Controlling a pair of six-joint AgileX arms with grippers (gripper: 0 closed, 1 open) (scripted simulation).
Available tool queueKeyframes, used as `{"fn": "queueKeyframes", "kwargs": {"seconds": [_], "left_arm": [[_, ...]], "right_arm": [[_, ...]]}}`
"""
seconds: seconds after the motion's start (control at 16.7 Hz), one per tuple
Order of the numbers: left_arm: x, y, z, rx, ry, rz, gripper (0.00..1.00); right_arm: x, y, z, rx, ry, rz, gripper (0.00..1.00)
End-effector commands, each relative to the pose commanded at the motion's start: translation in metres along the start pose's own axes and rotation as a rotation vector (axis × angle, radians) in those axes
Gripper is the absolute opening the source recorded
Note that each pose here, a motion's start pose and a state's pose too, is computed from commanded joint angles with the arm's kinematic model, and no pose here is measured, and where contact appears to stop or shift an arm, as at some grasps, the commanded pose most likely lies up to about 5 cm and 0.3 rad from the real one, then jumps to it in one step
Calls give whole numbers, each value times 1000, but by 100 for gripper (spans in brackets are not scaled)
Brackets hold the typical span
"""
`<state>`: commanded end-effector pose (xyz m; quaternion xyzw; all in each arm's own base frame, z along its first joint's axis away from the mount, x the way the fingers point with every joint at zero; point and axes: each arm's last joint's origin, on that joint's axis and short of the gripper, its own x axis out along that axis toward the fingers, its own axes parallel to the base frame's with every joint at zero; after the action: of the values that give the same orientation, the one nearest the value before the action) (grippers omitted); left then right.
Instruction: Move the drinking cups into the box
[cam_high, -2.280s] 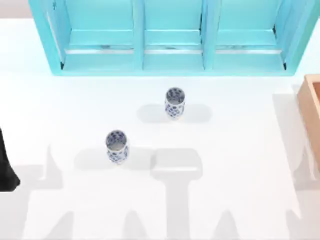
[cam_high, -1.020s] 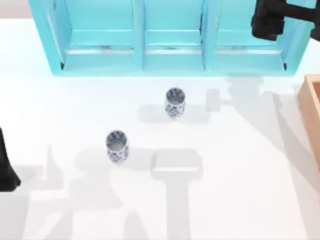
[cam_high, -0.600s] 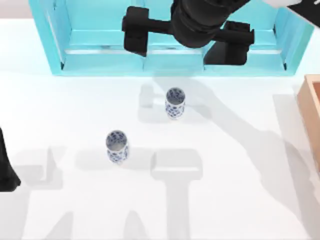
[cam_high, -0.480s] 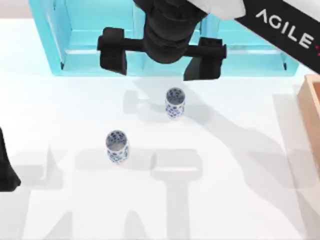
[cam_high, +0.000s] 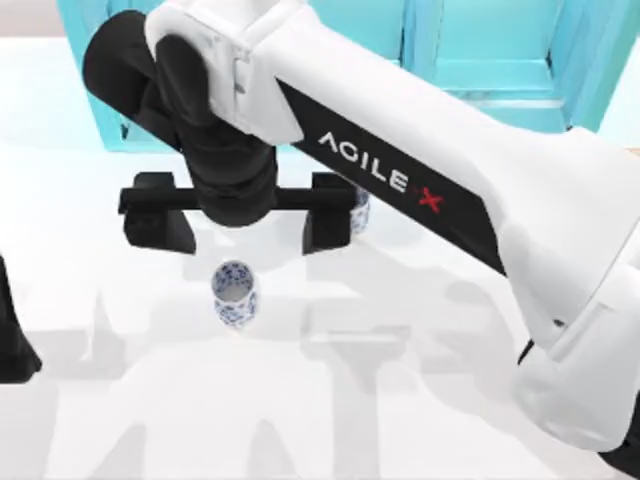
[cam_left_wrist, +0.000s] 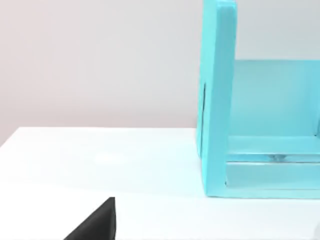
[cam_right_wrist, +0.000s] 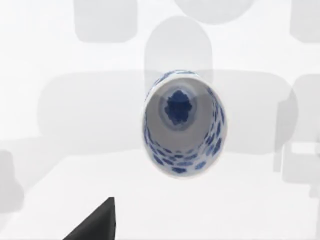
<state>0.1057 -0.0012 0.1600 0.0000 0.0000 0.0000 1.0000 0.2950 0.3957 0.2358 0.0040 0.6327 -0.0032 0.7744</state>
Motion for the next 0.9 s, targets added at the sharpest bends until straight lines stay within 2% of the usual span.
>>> {"fn": "queueKeyframes", "kwargs": {"seconds": [0.48,0.9], "left_arm": [[0,0,0,0,0,0,100],[0,0,0,0,0,0,100]], "right_arm": [[11,1,2,0,2,-3,100],[90,2,0,-1,3,-4,100]]}}
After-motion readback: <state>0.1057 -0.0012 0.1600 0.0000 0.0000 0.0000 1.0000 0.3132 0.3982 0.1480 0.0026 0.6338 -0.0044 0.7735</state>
